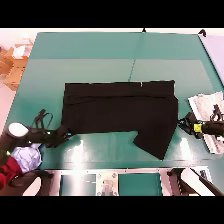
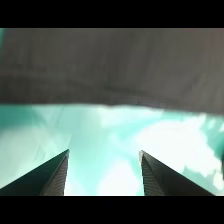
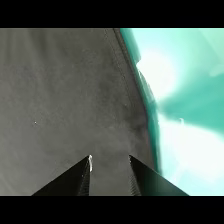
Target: Fold the shirts.
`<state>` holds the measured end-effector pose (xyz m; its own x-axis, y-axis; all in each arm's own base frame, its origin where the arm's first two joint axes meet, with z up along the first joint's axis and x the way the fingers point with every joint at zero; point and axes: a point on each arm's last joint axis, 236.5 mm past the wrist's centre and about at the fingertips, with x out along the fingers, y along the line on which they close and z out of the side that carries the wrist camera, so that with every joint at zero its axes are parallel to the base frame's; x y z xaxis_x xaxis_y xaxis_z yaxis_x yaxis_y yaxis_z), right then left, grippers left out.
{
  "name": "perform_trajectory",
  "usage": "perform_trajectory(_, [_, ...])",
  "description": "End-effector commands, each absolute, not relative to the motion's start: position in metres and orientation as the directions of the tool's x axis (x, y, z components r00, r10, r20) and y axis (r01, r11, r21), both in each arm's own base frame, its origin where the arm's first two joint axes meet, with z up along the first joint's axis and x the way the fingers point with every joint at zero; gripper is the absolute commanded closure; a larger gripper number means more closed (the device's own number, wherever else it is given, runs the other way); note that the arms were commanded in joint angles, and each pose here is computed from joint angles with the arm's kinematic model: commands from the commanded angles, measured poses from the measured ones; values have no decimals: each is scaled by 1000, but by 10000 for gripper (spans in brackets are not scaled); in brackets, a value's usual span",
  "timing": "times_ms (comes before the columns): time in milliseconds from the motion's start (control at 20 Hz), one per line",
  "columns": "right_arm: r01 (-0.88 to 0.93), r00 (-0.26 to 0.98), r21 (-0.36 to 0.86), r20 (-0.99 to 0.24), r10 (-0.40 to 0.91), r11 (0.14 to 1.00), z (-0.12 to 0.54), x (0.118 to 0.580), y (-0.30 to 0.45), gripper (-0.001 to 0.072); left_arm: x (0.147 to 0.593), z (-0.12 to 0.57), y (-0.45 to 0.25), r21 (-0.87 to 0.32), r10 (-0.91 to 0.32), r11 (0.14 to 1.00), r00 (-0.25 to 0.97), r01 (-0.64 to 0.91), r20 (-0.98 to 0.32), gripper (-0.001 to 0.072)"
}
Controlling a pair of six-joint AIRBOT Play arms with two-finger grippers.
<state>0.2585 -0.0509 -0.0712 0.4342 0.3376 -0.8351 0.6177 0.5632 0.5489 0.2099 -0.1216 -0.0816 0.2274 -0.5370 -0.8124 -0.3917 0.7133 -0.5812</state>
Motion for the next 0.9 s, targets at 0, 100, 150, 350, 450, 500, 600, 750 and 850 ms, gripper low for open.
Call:
perform_trajectory(0, [610,458,571,-820,343,549,-73,262,-41,419,247,-93,-118,-633,-432,629,474,-451,-767,188])
perform_trajectory(100, [610,460,572,-819,344,548,-72,262,-41,419,266,-92,-110,-656,-373,566,554,-500,-744,188])
perform_trajectory(150, [610,465,578,-815,345,543,-71,264,-41,419,268,-96,-110,-653,-365,544,551,-527,-750,188])
perform_trajectory(350, [611,479,584,-811,337,535,-70,267,-43,419,273,-112,-122,-646,-366,475,533,-598,-763,193])
perform_trajectory(450, [611,475,582,-812,340,536,-71,266,-42,369,279,-106,-128,-654,-377,490,536,-576,-755,603])
perform_trajectory(500, [612,462,573,-819,342,546,-72,263,-42,198,281,-101,-132,-660,-394,521,533,-542,-749,683])
perform_trajectory(600, [618,416,525,-850,323,585,-78,252,-48,152,285,-91,-141,-666,-426,580,523,-468,-738,683])
perform_trajectory(750, [681,303,459,-886,351,571,-84,222,-47,152,290,-82,-146,-670,-440,618,526,-410,-728,683])
perform_trajectory(850, [712,212,400,-906,366,577,-90,200,-43,153,291,-82,-145,-670,-438,619,528,-409,-727,683])
